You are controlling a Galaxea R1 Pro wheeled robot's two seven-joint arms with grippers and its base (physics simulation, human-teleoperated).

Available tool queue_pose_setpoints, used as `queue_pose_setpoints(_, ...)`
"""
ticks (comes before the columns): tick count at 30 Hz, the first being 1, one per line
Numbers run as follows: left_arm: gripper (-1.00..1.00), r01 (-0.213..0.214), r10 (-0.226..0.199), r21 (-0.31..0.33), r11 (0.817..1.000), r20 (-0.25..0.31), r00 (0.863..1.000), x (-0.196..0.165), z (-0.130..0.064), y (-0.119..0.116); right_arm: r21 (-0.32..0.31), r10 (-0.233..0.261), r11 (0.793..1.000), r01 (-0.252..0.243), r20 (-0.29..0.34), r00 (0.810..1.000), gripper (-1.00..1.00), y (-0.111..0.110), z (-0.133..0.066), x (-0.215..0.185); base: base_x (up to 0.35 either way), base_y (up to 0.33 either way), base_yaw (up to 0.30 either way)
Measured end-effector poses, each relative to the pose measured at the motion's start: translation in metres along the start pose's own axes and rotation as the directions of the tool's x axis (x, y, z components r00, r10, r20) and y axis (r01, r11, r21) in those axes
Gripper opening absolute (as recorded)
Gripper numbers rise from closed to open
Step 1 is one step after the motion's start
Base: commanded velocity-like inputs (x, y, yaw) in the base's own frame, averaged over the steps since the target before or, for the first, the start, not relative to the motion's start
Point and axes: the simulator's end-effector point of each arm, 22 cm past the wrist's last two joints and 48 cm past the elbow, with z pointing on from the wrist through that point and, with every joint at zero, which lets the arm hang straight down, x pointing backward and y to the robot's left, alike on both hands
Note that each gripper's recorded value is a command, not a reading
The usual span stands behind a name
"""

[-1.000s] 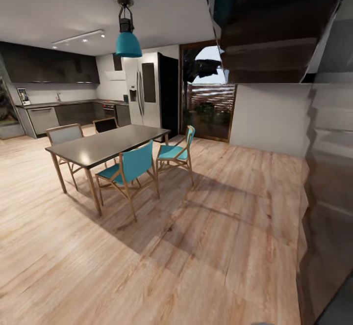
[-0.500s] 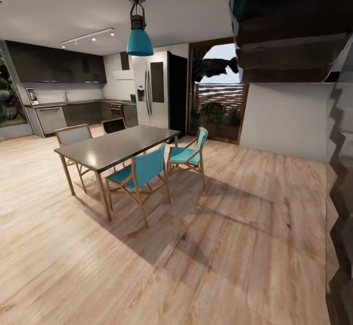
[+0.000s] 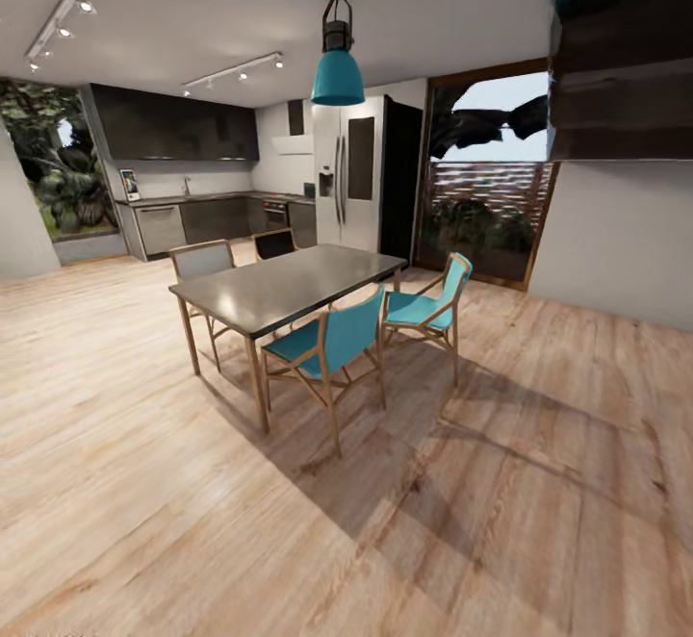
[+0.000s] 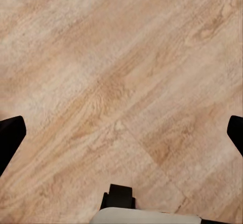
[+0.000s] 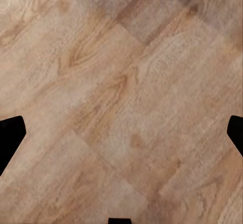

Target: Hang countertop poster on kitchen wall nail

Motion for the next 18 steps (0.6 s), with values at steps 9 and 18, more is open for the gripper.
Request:
queue_pose_setpoints(9, 1.00, 0.000, 0.000, -0.001, 1.000, -0.004, 1.000, 0.0017, 0.0002, 0.0002, 0.001, -0.001, 1.000, 0.001, 0.021, 1.000, 1.00, 0.0002, 0.0003, -0.0036, 0.225, 0.306, 0.267)
queue_pose_setpoints(18, 1.00, 0.000, 0.000, -0.002, 1.000, -0.008, 1.000, 0.0033, 0.0004, 0.0008, 0.000, -0.001, 1.000, 0.001, 0.019, 1.000, 1.00, 0.0003, 0.0006, -0.0021, 0.222, 0.307, 0.267)
